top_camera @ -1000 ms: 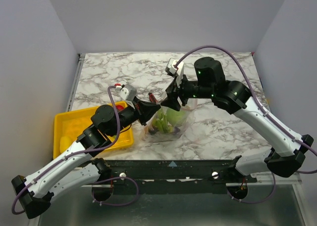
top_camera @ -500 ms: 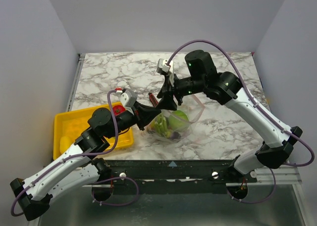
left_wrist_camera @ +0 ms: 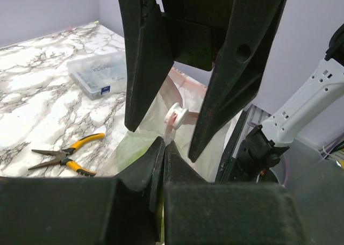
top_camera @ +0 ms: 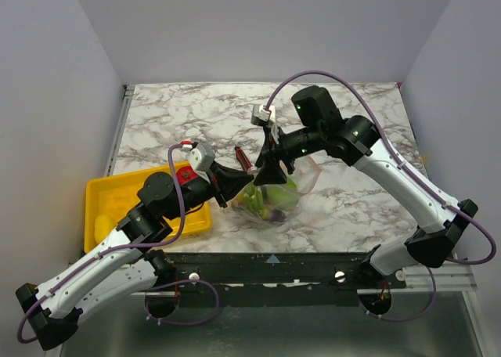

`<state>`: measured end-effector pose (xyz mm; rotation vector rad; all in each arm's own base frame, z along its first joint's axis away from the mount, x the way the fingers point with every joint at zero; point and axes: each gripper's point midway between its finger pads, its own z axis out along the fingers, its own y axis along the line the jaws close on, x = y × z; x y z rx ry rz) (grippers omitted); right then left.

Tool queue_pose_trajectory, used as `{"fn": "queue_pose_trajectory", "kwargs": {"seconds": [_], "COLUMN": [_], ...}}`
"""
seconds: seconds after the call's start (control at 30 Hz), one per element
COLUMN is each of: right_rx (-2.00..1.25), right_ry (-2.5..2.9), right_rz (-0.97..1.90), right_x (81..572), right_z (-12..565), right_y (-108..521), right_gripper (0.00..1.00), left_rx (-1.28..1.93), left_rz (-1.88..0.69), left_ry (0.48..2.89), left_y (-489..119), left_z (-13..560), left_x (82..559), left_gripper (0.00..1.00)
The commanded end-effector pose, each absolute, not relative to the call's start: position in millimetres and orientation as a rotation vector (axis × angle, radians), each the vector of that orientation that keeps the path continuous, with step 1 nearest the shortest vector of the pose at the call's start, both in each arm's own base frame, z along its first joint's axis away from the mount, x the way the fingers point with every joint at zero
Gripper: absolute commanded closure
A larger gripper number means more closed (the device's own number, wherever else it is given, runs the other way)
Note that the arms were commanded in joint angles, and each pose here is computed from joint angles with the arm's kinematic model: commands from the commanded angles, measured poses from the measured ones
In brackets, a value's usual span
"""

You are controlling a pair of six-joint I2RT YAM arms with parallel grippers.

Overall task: Place the food in the zip-top bag and seal the zipper
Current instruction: Adjust the zipper food storage bag at the center of the board.

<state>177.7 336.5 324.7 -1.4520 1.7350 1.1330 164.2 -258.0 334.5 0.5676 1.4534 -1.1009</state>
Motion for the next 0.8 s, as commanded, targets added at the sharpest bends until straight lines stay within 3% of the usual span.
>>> {"fn": "queue_pose_trajectory", "kwargs": {"seconds": [0.0,0.2,0.47,0.57,0.67,0.77], "right_rx": [-1.402,-1.37,-1.416,-1.423,-1.404,-1.388], "right_ry": [1.792,1.763,1.766,1.752,1.754,1.751], "right_rz": [0.994,0.902,1.003,1.032,1.074,1.156], "right_x": [188,200,186,180,174,164], "right_z": [320,322,321,322,324,326], "right_y": [322,318,323,322,321,323], "right_gripper": [0.45,0.64,0.79,0.99,0.99,0.99], "left_rx": [0.574,0.61,0.724,0.761,0.891,1.036], "left_rz": [-1.105,-1.068,-1.041,-1.062,-1.133,-1.235], "left_ry": [1.371,1.398,1.377,1.371,1.33,1.277], "left_y": [-255,-255,-254,-257,-262,-262], "left_z": [356,346,344,345,345,340], "left_x": [160,162,154,151,137,126], "left_gripper": [1.0,1.0,1.0,1.0,1.0,0.73]}}
